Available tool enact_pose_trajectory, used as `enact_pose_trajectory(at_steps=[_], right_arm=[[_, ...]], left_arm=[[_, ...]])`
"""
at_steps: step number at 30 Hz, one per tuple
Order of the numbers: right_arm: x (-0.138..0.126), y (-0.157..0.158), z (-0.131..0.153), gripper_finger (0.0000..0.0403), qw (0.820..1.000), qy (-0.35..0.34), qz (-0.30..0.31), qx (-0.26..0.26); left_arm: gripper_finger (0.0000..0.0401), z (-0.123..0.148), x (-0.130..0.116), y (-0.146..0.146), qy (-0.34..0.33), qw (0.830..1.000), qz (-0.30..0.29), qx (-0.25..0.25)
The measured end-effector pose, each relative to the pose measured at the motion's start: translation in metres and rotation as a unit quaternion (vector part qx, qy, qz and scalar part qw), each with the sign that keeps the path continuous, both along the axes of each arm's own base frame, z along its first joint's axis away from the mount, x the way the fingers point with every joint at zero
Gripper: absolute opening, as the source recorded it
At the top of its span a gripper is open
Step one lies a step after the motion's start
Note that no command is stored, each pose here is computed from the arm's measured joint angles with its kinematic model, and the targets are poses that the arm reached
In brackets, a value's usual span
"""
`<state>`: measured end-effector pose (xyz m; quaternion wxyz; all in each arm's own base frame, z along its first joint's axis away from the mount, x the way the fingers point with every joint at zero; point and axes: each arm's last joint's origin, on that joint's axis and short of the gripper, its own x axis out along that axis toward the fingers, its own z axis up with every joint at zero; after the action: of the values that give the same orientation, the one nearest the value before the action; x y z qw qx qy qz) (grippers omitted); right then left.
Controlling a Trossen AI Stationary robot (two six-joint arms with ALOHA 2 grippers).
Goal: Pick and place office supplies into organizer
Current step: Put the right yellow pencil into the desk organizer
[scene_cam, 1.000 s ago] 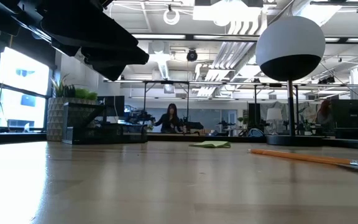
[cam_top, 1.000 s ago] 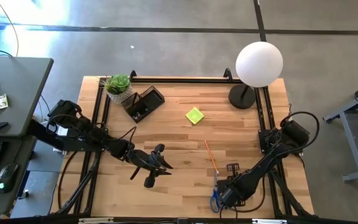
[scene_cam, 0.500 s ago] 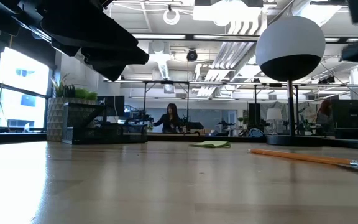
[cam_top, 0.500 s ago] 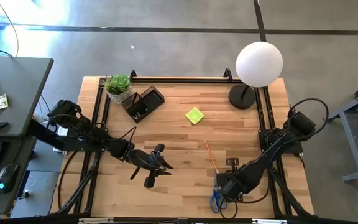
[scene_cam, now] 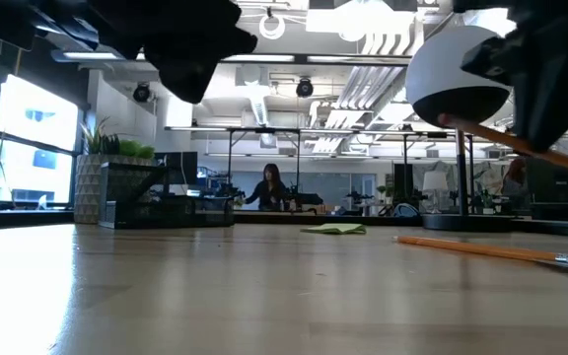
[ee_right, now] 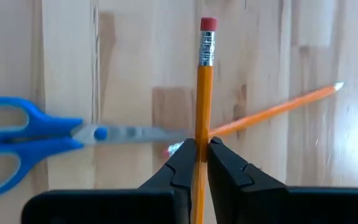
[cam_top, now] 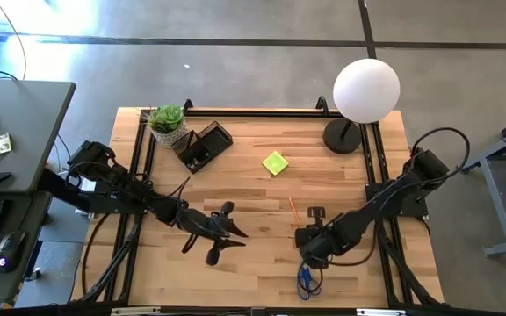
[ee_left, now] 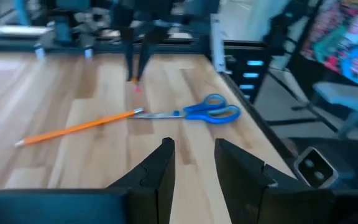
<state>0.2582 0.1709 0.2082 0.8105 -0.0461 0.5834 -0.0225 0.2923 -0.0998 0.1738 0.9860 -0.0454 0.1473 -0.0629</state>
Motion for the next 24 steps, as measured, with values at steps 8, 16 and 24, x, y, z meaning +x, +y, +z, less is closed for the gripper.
enact_pose_trajectory(at_steps=[8, 16, 24], right_arm=[[0.017, -0.017, 0.024, 0.0022, 0.998, -0.057, 0.006, 0.000], [0.036, -0.031, 0.065, 0.0024, 0.986, -0.161, 0.027, -0.018], [0.051, -0.039, 0.082, 0.0022, 0.974, -0.215, 0.055, -0.033]], left_arm=[[0.0101, 0.003, 0.001, 0.002, -0.018, 0.999, 0.032, -0.005], [0.0102, 0.022, 0.004, 0.004, -0.116, 0.990, 0.080, 0.021], [0.0102, 0.026, 0.004, 0.011, -0.136, 0.977, 0.165, 0.023]])
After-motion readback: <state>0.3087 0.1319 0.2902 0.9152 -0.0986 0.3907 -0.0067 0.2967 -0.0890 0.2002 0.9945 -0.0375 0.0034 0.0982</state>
